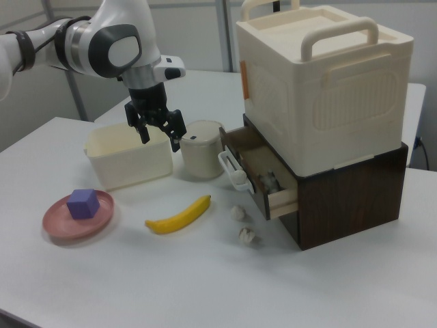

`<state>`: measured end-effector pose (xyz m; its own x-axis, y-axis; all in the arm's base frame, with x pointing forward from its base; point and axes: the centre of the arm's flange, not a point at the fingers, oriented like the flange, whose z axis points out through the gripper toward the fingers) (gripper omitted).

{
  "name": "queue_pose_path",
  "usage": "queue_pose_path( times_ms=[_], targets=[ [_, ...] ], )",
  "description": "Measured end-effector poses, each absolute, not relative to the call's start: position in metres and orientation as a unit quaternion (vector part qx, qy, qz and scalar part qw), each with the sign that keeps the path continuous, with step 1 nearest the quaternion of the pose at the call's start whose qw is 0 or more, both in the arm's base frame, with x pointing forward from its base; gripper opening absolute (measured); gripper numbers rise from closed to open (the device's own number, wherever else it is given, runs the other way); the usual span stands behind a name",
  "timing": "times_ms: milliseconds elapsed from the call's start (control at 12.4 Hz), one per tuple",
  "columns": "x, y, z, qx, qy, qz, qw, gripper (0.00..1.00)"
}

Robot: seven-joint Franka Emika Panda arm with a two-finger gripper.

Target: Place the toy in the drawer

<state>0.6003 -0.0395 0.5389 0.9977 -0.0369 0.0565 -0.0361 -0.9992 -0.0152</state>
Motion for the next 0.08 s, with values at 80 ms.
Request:
queue_pose_path(
  times_ms=[80],
  targets=[
    [0.6003, -0.0388, 0.5389, -0.999, 0.018, -0.028, 0.007, 1.0]
  ],
)
